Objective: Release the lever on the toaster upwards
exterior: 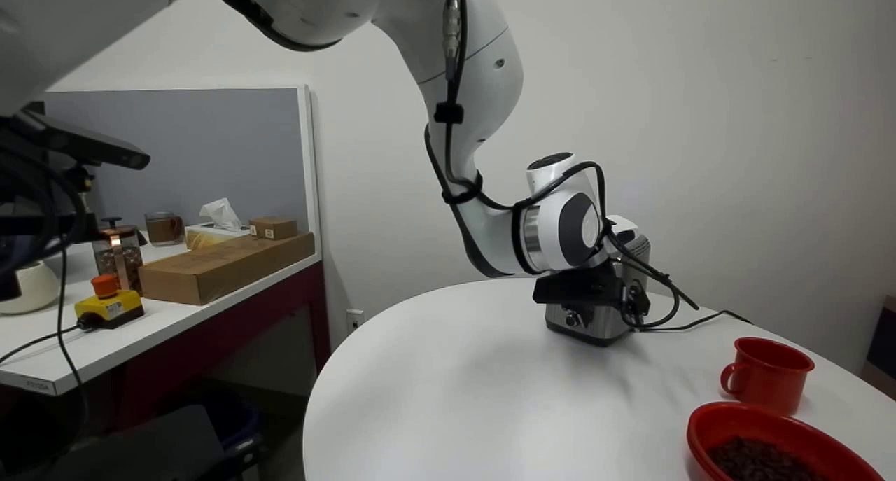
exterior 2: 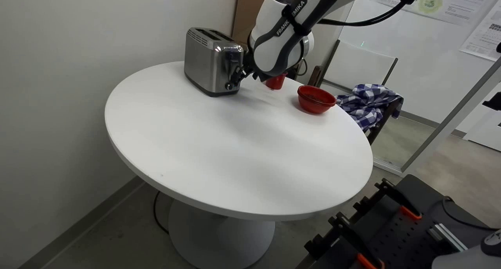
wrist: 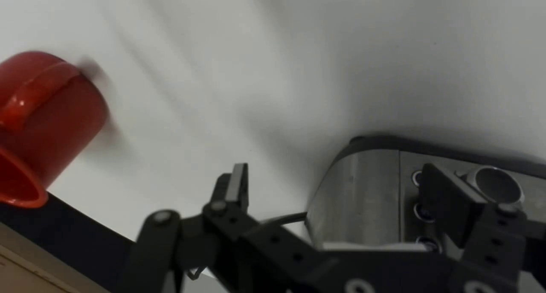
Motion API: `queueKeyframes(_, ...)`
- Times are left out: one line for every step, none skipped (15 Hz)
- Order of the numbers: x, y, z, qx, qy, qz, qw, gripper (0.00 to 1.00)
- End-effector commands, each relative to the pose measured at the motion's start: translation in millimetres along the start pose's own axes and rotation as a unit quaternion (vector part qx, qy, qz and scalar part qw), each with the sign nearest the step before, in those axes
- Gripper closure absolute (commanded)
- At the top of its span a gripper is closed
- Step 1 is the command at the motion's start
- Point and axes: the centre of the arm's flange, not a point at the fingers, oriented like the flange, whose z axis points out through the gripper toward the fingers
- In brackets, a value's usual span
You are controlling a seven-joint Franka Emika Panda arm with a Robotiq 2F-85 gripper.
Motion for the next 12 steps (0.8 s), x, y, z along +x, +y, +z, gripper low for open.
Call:
queueKeyframes(-0.5,4.0,-14.5,0.017,-0.008,0.014,0.9997,0.00)
queueKeyframes(0.4,5.7,-19.7,0.029,-0.033,0.020,0.9988,0.00)
queueKeyframes(0.7,6.6,-24.3,0.043,-0.053,0.027,0.9973,0.00)
queueKeyframes(1.3,8.1,-32.9,0.055,-0.090,0.035,0.9938,0.00)
queueKeyframes(1.7,9.6,-41.7,0.058,-0.119,0.044,0.9903,0.00)
queueKeyframes(1.8,13.3,-53.1,0.071,-0.146,0.049,0.9855,0.00)
queueKeyframes(2.0,18.3,-67.4,0.080,-0.174,0.055,0.9801,0.00)
queueKeyframes(1.2,24.0,-83.9,0.087,-0.201,0.064,0.9736,0.00)
queueKeyframes(-0.1,29.8,-98.7,0.092,-0.225,0.072,0.9673,0.00)
queueKeyframes(-3.6,36.2,-115.2,0.102,-0.250,0.076,0.9600,0.00)
queueKeyframes(-7.9,41.9,-133.7,0.113,-0.272,0.075,0.9529,0.00)
queueKeyframes(-13.1,45.5,-149.2,0.120,-0.288,0.075,0.9470,0.00)
